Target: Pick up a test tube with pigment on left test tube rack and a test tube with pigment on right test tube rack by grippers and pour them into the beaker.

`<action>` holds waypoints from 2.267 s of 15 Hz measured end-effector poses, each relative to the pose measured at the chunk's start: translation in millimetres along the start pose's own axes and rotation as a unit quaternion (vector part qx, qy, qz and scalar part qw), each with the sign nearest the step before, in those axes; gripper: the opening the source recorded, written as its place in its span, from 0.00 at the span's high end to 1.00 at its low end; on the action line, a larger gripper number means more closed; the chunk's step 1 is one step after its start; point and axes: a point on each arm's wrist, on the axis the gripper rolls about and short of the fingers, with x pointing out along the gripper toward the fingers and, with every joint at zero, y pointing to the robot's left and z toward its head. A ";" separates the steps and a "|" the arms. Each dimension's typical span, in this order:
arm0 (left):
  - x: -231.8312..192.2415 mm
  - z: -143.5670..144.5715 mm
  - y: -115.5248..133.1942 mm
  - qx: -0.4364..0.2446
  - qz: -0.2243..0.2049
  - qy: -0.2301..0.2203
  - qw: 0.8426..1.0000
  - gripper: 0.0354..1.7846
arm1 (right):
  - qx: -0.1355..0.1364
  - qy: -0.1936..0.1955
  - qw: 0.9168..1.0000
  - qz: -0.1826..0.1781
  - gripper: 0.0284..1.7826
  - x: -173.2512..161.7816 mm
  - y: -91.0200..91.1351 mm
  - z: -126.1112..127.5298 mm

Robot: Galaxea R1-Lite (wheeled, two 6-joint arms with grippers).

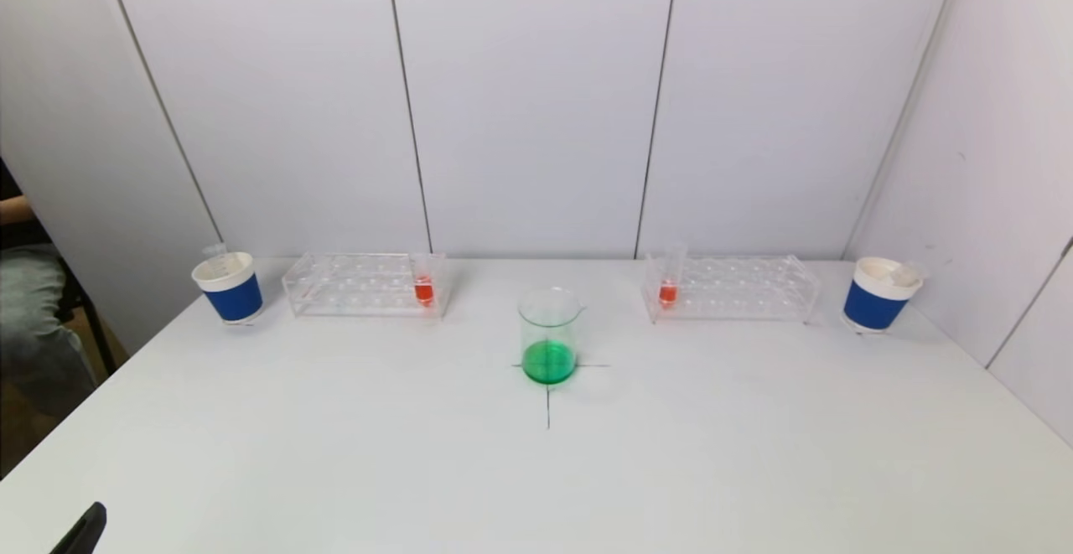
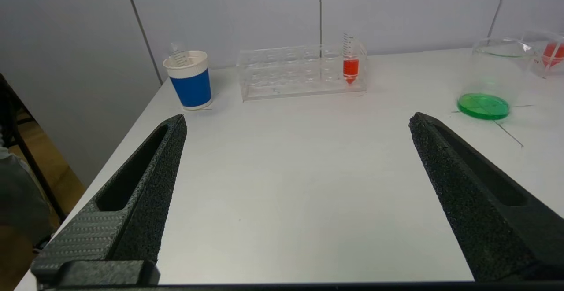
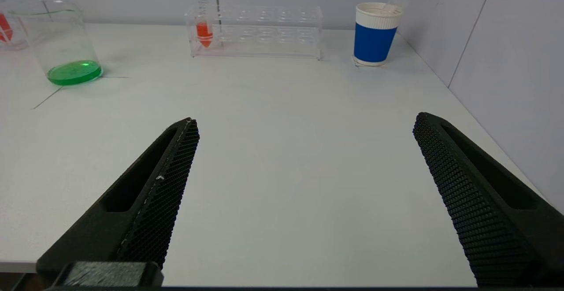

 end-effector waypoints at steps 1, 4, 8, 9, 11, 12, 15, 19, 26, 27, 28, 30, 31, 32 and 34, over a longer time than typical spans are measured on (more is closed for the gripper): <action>-5.1 -5.9 -0.6 0.003 0.000 0.002 1.000 0.01 | 0.000 0.000 1.000 0.000 0.01 0.0 0.0 0.0; -17.9 -23.7 -2.4 0.010 -0.003 0.028 1.000 0.01 | 0.000 0.000 1.000 0.000 0.01 0.0 0.0 0.0; -31.0 -46.5 -4.1 0.011 -0.005 0.082 0.997 0.01 | 0.000 0.000 1.000 0.000 0.01 0.0 0.0 0.0; -32.6 -47.0 -4.1 0.012 -0.006 0.075 0.997 0.01 | 0.000 0.000 1.000 0.000 0.01 0.0 0.0 0.0; -33.9 -46.8 -4.1 0.012 -0.003 0.059 0.998 0.01 | 0.000 0.000 1.000 0.000 0.01 0.0 0.0 0.0; -34.3 -47.0 -3.7 0.005 0.008 0.055 0.998 0.01 | 0.000 0.000 1.000 0.000 0.01 0.0 0.0 0.0; -34.7 -46.7 -3.3 -0.026 0.018 0.048 0.998 0.01 | 0.000 0.000 1.000 0.000 0.01 0.0 0.0 0.0; -34.7 -46.7 -3.3 -0.027 0.018 0.048 0.998 0.01 | 0.000 0.000 1.000 0.000 0.01 0.0 0.0 0.0; -34.7 -46.4 -3.3 -0.036 0.019 0.046 0.998 0.01 | 0.000 0.000 1.000 0.000 0.01 0.0 0.0 0.0; -34.7 -46.4 -3.3 -0.036 0.019 0.046 0.998 0.01 | 0.000 0.000 1.000 0.000 0.01 0.0 0.0 0.0; -34.7 -46.4 -3.3 -0.036 0.019 0.046 0.998 0.01 | 0.000 0.000 1.000 0.000 0.01 0.0 0.0 0.0; -34.7 -46.4 -3.3 -0.036 0.019 0.046 0.998 0.01 | 0.000 0.000 1.000 0.000 0.01 0.0 0.0 0.0; -34.7 -46.4 -3.3 -0.036 0.018 0.046 0.998 0.01 | 0.000 0.000 1.000 0.000 0.01 0.0 0.0 0.0; -34.7 -46.4 -3.3 -0.036 0.019 0.046 0.998 0.01 | 0.000 0.000 1.000 0.000 0.01 0.0 0.0 0.0; -34.7 -46.4 -3.3 -0.036 0.019 0.046 0.998 0.01 | 0.000 0.000 1.000 0.000 0.01 0.0 0.0 0.0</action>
